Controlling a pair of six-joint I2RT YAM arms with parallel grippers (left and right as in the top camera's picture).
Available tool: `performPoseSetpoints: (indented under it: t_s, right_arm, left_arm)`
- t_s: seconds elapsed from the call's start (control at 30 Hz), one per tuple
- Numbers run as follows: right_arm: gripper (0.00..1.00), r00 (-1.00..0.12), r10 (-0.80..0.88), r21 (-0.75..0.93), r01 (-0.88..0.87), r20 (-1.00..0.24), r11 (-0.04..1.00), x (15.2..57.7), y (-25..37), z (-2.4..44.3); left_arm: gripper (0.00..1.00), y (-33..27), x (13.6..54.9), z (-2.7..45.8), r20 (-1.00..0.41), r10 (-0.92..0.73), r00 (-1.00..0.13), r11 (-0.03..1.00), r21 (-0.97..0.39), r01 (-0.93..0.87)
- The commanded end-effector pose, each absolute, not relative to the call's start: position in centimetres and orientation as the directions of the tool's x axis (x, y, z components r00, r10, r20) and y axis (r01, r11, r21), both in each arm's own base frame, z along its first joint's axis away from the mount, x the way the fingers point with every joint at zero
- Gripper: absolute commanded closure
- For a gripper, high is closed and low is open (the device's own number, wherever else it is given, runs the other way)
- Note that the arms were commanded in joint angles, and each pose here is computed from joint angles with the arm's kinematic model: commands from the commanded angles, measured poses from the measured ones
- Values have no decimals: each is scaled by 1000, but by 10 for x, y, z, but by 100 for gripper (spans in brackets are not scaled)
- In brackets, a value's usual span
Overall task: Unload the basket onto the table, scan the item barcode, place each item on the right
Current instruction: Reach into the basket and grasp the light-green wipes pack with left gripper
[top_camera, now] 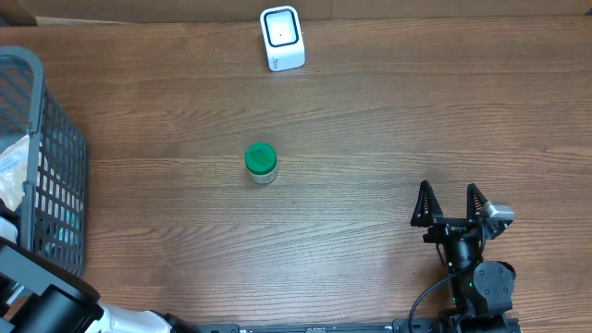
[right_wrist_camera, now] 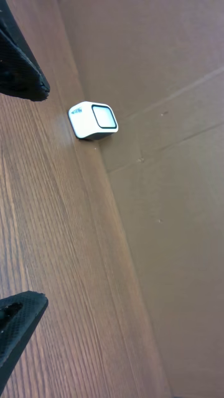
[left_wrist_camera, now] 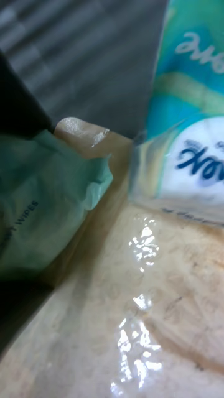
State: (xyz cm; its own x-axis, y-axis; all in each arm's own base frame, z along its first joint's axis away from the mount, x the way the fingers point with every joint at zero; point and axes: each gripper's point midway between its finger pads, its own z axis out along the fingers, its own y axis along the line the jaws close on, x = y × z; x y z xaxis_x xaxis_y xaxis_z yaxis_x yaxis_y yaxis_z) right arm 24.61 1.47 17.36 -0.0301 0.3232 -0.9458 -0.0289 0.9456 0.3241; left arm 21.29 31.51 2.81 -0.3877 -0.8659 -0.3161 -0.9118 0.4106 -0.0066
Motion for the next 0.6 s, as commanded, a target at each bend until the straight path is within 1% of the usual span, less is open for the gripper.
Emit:
performPoseSetpoints:
  t_s: [0.0, 0.07, 0.1, 0.37, 0.57]
  right_arm:
    - [0, -29, 319, 320, -18, -947, 947, 247, 13, 171]
    - [0, -29, 319, 320, -18, -947, 947, 247, 13, 171]
    - [0, -28, 319, 320, -18, -947, 947, 247, 13, 171]
    - [0, -28, 319, 320, -18, -947, 947, 247, 13, 171]
    - [0, -28, 319, 320, -18, -947, 947, 247, 13, 171]
  left_arm:
    - [81, 300, 206, -4, -216, -885, -412, 424, -10, -906]
    - [94, 301, 207, -2, -224, -884, -411, 424, -11, -906]
    - [96, 303, 208, 0, -227, -883, -410, 424, -12, -906]
    - [96, 311, 216, 21, -234, -888, -395, 412, -27, -911]
    - [96, 314, 249, 64, -231, -895, -381, 424, -173, -889]
